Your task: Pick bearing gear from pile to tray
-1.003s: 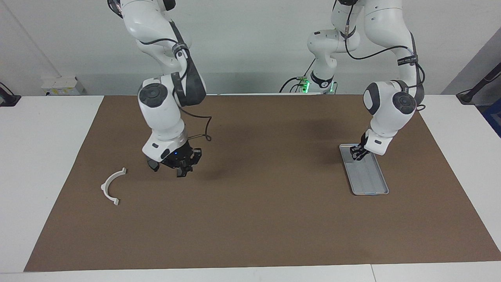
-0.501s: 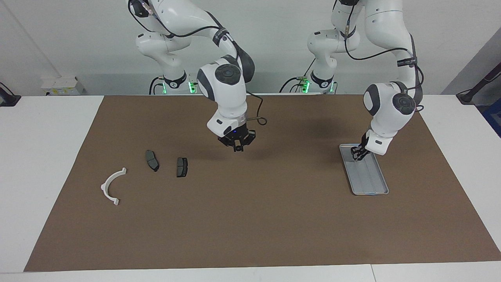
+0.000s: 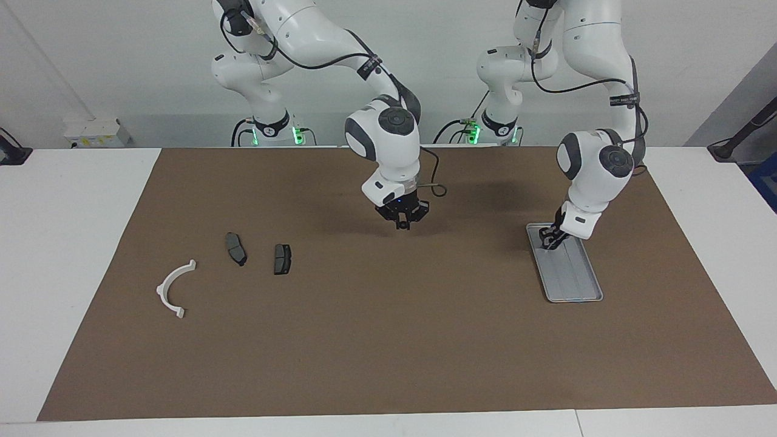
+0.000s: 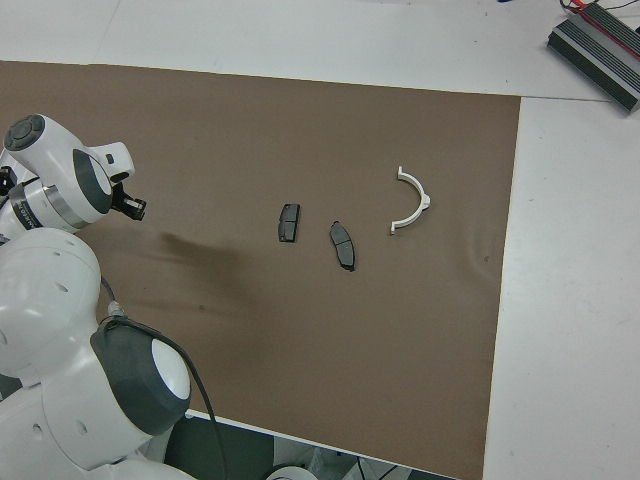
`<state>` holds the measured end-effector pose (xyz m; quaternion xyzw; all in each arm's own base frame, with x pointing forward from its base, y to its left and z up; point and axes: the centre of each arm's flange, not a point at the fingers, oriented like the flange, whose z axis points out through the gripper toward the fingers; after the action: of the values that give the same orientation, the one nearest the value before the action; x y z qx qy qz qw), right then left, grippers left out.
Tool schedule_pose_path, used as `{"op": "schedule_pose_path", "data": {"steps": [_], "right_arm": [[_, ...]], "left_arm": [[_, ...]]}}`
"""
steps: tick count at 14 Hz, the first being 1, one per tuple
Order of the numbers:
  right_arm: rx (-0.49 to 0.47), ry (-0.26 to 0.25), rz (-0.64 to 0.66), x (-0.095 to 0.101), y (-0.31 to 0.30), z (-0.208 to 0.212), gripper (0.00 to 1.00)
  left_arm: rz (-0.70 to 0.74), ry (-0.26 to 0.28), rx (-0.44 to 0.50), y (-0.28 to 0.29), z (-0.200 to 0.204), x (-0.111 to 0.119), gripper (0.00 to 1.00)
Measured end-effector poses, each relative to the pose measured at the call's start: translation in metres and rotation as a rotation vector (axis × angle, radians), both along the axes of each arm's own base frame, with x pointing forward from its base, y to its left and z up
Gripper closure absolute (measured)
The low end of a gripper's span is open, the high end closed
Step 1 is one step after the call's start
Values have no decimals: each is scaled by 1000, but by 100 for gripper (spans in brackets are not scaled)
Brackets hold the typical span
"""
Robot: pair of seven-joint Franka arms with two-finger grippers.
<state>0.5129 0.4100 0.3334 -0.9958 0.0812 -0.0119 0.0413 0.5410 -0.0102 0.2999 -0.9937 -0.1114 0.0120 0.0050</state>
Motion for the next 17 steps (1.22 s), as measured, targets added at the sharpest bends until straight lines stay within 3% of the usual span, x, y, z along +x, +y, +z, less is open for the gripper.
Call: {"op": "schedule_pose_path", "data": {"steps": [3,4,10,17], "right_arm": [[0,4,-10,5,-3,-17,76],[-1,4,-12,7,-4,-18,76],[0,5,-3,1,-2,-24,76],[-4,10,-7,-3,-8,-36,76]], "left_arm": [[0,-12,0,0,5,3,9],[-1,-24,0,-1,11,8,1],[33,-78,-58,-16,73,43,0],[89,-68,-72,-104,68,34,0]]}}
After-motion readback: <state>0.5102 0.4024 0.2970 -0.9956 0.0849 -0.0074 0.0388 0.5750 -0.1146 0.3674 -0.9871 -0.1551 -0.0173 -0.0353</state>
